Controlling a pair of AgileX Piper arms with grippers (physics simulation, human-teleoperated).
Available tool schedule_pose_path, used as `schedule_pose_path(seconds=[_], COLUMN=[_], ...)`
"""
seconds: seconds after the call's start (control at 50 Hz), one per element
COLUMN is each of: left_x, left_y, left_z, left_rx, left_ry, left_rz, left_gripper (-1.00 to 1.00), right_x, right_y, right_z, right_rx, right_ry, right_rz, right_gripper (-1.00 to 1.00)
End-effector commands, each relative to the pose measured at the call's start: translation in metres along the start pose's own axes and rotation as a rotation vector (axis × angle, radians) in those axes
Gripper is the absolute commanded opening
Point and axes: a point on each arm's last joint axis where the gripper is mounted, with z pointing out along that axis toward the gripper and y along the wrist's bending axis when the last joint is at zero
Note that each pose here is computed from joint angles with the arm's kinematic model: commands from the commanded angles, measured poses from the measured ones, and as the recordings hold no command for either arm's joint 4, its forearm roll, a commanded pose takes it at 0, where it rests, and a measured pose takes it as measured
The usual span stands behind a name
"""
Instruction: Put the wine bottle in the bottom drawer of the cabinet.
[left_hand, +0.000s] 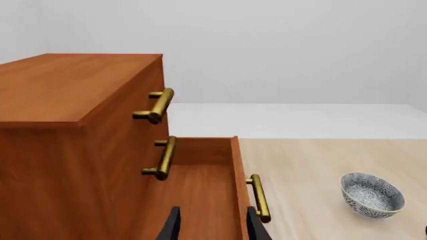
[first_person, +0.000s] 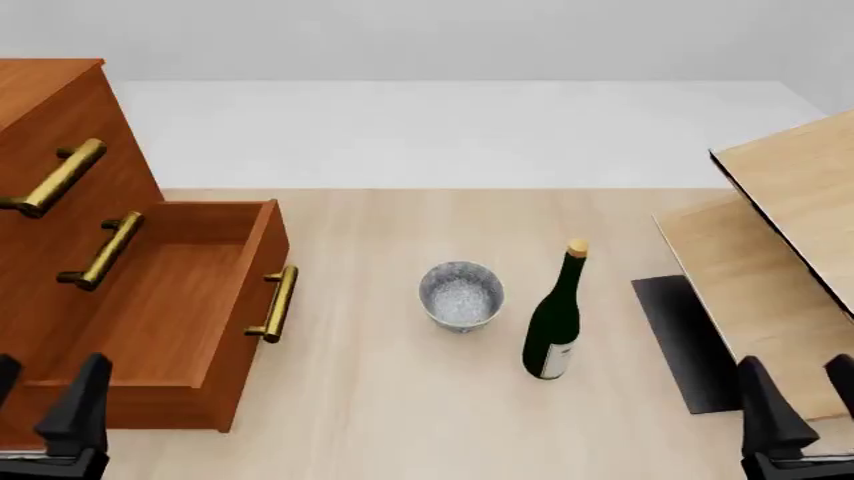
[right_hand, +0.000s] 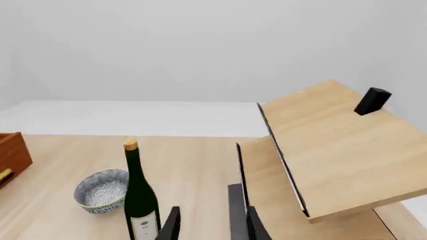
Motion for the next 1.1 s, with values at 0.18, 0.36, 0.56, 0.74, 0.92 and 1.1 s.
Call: schedule_pose_path(seconds=[0.18,0.36,0.56,0.74,0.92,1.1], left_x=[-0.051,-0.086,-0.099,-0.103,-0.098,-0.090], left_y=[-0.002,-0.007,-0.018,-0.027,-0.030,-0.024], left_z=[0.016,0.036,0.070,0.093,0.112,0.132], left_rx=[0.021,0.075,0.154,0.188,0.184,0.113], left_ry=[0.031,0.085,0.166,0.223,0.340,0.444], left_rz=[-0.001,-0.009,0.017,0.039,0.024,-0.064], left_gripper=[1.00,1.00,1.00,1.00,1.00,1.00], right_x=[0.000,0.000,0.000,0.000,0.000,0.000], right_y=[-0.001,0.000,0.000,0.000,0.000,0.000], right_z=[0.000,0.001,0.000,0.000,0.000,0.000], right_rx=[0.010,0.008,0.003,0.002,-0.001,-0.001], right_ry=[-0.001,0.004,0.004,0.002,0.000,0.001], right_rz=[-0.010,-0.006,-0.010,-0.016,-0.017,-0.018], right_gripper=[1.00,1.00,1.00,1.00,1.00,1.00])
